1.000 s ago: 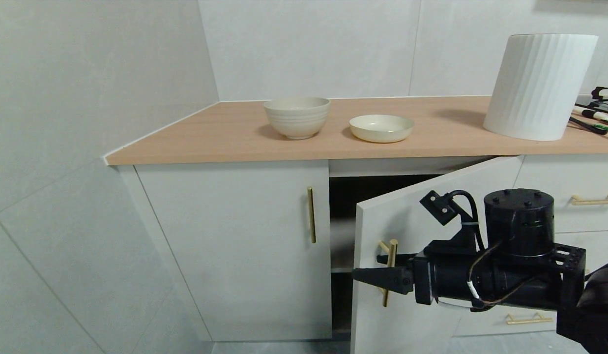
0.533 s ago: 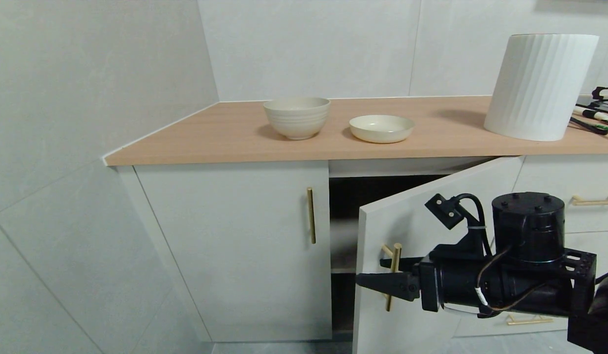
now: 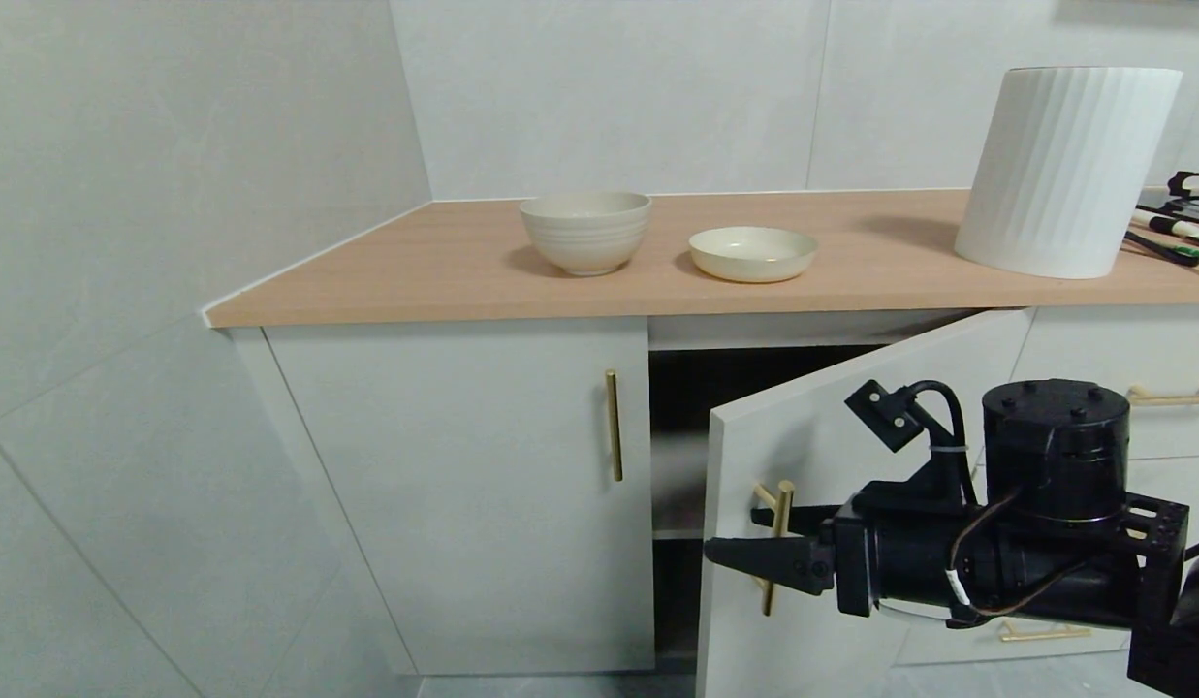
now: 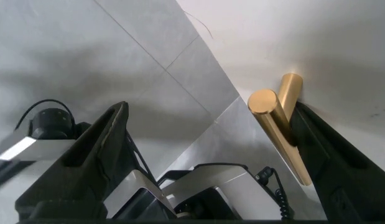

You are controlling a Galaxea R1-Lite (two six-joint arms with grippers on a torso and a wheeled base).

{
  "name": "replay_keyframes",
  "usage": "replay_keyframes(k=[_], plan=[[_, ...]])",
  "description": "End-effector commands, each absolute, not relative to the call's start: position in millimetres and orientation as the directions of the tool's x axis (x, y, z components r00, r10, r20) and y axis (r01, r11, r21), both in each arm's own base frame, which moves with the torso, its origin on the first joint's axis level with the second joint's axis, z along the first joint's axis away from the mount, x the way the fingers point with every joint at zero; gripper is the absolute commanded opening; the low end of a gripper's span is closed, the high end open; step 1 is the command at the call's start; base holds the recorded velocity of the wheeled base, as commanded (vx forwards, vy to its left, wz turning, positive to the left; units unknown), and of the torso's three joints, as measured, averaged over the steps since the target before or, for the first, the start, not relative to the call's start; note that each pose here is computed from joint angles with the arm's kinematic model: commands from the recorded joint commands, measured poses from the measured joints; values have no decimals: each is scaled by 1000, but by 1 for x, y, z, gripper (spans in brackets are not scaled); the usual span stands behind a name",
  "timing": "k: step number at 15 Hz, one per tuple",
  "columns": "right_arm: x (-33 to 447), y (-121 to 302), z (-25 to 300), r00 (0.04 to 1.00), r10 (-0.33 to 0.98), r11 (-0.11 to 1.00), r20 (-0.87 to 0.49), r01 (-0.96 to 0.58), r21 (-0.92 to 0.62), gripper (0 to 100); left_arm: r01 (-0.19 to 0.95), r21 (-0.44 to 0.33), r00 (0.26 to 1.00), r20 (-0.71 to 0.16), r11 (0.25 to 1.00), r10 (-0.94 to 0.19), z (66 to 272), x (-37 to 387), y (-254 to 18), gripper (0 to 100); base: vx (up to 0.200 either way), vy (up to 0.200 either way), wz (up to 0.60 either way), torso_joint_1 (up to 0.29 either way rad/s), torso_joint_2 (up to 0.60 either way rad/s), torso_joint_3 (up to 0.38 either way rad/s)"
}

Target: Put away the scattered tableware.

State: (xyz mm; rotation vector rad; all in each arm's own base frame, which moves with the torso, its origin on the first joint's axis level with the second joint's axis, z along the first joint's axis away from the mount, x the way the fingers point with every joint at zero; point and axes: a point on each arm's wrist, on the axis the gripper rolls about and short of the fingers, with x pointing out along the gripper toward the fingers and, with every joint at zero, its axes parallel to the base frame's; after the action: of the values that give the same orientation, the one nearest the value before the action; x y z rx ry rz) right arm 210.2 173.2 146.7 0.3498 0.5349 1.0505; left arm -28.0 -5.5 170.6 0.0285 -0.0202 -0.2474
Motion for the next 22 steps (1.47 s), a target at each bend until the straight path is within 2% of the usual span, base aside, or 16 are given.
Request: replay_keyframes(k=[1,2,3,4,6,8,12,14,15,19,22], plan=[[210,173,148,389,888,459,-244,-725,514,100,388,-30,911,-138,921,-388,260,50,-9,100,0,0,0,0,0,0],[209,173,148,387,890,456,-243,-727,513,100,416,-47,895,-157,908,-418,279,81,-10,100,0,0,0,0,0,0],[206,174,150,381,894,448,-237,-733,512,100,438,-70,876,-190,896,-443,291,118,-11,100,0,0,0,0,0,0],[203,175,149,371,897,442,-240,-735,515,100,466,-87,854,-216,880,-473,292,142,-14,100,0,0,0,0,0,0],[202,175,149,367,898,440,-243,-735,516,100,547,-181,759,-305,818,-575,269,190,-39,100,0,0,0,0,0,0],[201,174,147,366,897,443,-250,-732,518,100,554,-289,695,-356,781,-625,238,219,-60,100,0,0,0,0,0,0],[201,174,147,366,897,443,-250,-731,519,100,597,-479,550,-339,643,-763,188,206,-105,100,0,0,0,0,0,0],[200,174,146,366,896,443,-251,-731,519,100,619,-488,504,-354,615,-788,173,206,-118,100,0,0,0,0,0,0],[200,173,146,367,898,440,-243,-735,516,100,627,-494,479,-365,602,-798,170,205,-125,0,0,0,0,0,0,0],[200,174,145,368,898,439,-239,-736,516,100,625,-499,464,-381,600,-800,164,216,-135,0,0,0,0,0,0,0],[201,175,142,366,897,442,-248,-731,519,100,609,-492,462,-418,623,-782,143,240,-150,0,0,0,0,0,0,0]])
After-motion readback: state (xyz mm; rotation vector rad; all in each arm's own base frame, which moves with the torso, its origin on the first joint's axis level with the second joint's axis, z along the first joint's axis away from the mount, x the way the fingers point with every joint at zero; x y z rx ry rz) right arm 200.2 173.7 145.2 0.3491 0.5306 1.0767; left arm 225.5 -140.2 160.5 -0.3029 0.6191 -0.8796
